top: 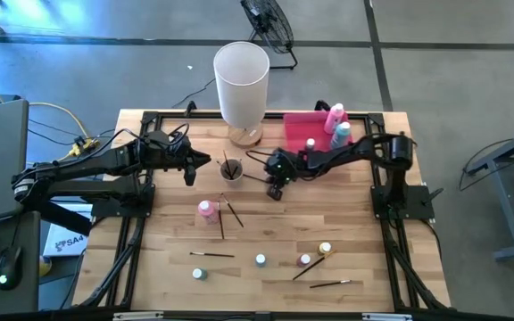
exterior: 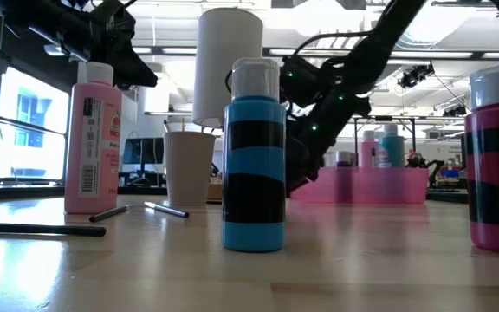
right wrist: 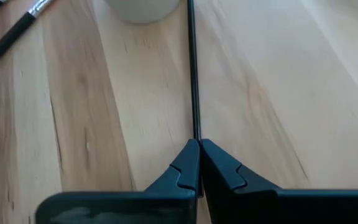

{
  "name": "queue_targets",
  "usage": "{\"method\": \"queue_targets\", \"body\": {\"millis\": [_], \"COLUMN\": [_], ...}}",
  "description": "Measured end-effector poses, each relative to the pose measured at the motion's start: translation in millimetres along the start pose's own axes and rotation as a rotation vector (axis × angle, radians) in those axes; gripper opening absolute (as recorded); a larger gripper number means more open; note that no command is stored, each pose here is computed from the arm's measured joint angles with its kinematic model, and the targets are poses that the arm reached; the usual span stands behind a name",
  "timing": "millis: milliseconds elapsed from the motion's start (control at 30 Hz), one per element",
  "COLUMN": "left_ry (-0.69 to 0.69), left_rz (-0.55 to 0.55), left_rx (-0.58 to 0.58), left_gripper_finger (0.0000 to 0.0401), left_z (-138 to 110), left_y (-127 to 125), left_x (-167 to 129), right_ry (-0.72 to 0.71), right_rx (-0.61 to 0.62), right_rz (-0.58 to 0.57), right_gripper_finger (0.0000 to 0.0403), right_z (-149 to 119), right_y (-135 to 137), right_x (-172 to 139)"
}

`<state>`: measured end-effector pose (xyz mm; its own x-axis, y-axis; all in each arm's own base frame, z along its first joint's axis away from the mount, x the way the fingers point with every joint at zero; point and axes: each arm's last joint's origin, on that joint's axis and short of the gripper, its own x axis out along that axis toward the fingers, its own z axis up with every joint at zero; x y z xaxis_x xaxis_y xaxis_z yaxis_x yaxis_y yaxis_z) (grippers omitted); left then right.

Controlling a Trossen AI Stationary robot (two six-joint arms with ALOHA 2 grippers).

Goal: Pick & Place Paint Supplies
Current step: Put the golden paint brush into the white cup

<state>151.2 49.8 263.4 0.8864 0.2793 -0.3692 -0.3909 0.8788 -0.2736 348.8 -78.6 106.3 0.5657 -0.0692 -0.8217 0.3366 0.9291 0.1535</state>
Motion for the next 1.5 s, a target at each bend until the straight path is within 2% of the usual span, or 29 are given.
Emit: {"method": "queue_targets", "body": {"millis": [100, 333, 733, 900, 1300, 1500], "left_ry": [-0.002, -0.005, -0.003, 0.002, 0.005, 0.005], "left_rz": [0.005, 0.004, 0.005, 0.006, -0.001, -0.001], "left_rx": [0.000, 0.000, 0.000, 0.000, 0.001, 0.009], "left_gripper_finger": [0.0054, 0.0054, 0.0054, 0.0054, 0.0054, 0.0054], "left_z": [0.1, 0.4, 0.2, -0.3, -0.5, -0.4], "left_y": [0.1, 0.1, 0.1, 0.2, 0.0, 0.0], "left_x": [0.0, 0.0, 0.0, 0.0, 0.0, 0.0], "right_ry": [-0.021, -0.042, -0.002, 0.049, 0.139, 0.185], "right_rx": [0.015, 0.139, 0.148, 0.174, 0.124, 0.095], "right_rz": [-0.002, -0.030, -0.038, -0.049, -0.020, 0.003], "right_gripper_finger": [0.0003, 0.0003, 0.0003, 0.0003, 0.0003, 0.0004], "right_z": [3.6, 5.3, 16.8, 11.7, -17.9, -23.5], "right_y": [1.5, 9.7, 30.6, 31.3, 43.3, 54.5], "right_x": [-7.9, -14.2, -20.9, -21.2, -18.1, -28.7]}}
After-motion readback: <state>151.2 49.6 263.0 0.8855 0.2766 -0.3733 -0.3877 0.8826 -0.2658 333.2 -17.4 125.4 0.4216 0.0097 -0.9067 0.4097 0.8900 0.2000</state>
